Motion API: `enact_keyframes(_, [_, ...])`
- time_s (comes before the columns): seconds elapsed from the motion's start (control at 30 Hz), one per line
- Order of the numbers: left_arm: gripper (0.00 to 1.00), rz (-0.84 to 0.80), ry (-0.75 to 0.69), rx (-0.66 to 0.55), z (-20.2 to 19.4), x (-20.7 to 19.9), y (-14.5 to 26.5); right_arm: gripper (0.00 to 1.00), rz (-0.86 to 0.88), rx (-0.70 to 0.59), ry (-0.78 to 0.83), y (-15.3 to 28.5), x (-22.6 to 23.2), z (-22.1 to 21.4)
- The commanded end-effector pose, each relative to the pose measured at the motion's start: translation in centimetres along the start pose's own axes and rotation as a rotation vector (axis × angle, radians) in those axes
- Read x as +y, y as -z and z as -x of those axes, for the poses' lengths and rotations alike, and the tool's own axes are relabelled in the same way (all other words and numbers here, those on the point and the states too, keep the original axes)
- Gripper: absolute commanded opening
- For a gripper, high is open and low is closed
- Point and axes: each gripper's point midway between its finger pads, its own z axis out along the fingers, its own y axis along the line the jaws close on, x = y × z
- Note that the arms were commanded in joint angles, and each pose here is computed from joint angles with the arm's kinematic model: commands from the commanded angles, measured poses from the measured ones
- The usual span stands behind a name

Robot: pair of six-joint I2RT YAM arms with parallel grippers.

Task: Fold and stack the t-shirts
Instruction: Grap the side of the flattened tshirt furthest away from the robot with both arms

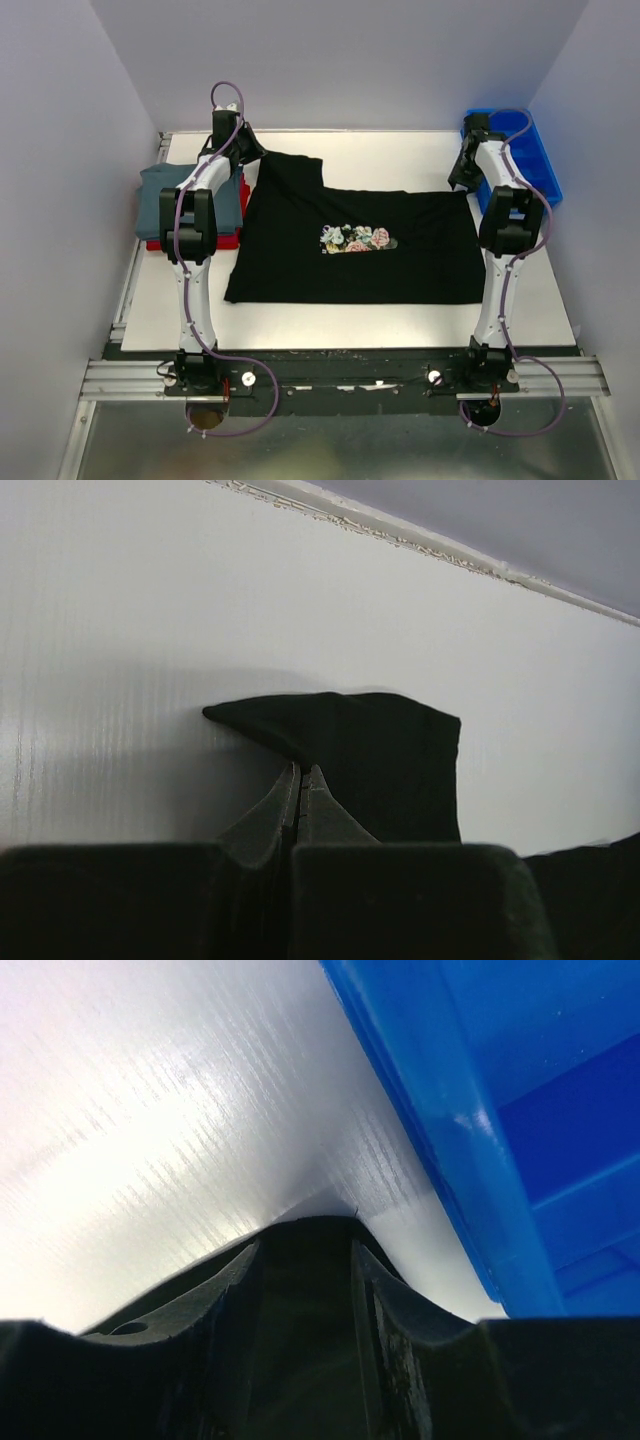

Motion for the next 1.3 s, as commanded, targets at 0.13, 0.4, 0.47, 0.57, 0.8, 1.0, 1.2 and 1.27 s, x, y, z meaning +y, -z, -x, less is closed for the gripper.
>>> enact_keyframes(0.13, [0.0, -0.029, -0.03, -0.041, 1.9, -1.6, 1.0, 0.5, -0.029, -0.016, -0.094, -0.4, -1.1, 0.6])
enact_keyframes(0.4, [0.0, -0.028, -0.031, -0.041, 1.9, -1.7, 1.1, 0.41, -0.024, 0.004, -0.106, -1.1, -1.8, 0.5])
enact_keyframes(0.47, [0.0, -0.031, -0.032, -0.042, 1.9, -1.8, 1.2, 0.41, -0.018, 0.002, -0.102, -1.1, -1.8, 0.5])
enact_keyframes(0.57, [0.0, -0.028, -0.031, -0.04, 1.9, -1.7, 1.1, 0.41, -0.012, 0.004, -0.098, -1.0, -1.6, 0.4])
enact_keyframes(0.8, [0.0, -0.026, -0.032, -0.041, 1.9, -1.7, 1.2, 0.42, 0.015, 0.008, -0.079, -1.2, -1.1, 0.5])
enact_keyframes(1.0, [0.0, -0.027, -0.038, -0.04, 1.9, -1.8, 1.2, 0.17, 0.022, 0.02, -0.056, -2.0, -0.7, 0.8])
enact_keyframes(1.2, [0.0, -0.025, -0.037, -0.042, 2.0, -1.7, 1.2, 0.06, 0.023, 0.027, -0.047, -2.2, -0.6, 0.8])
enact_keyframes(1.27, [0.0, -0.025, -0.039, -0.04, 1.9, -1.8, 1.3, 0.05, 0.024, 0.021, -0.042, -2.1, -0.6, 0.9])
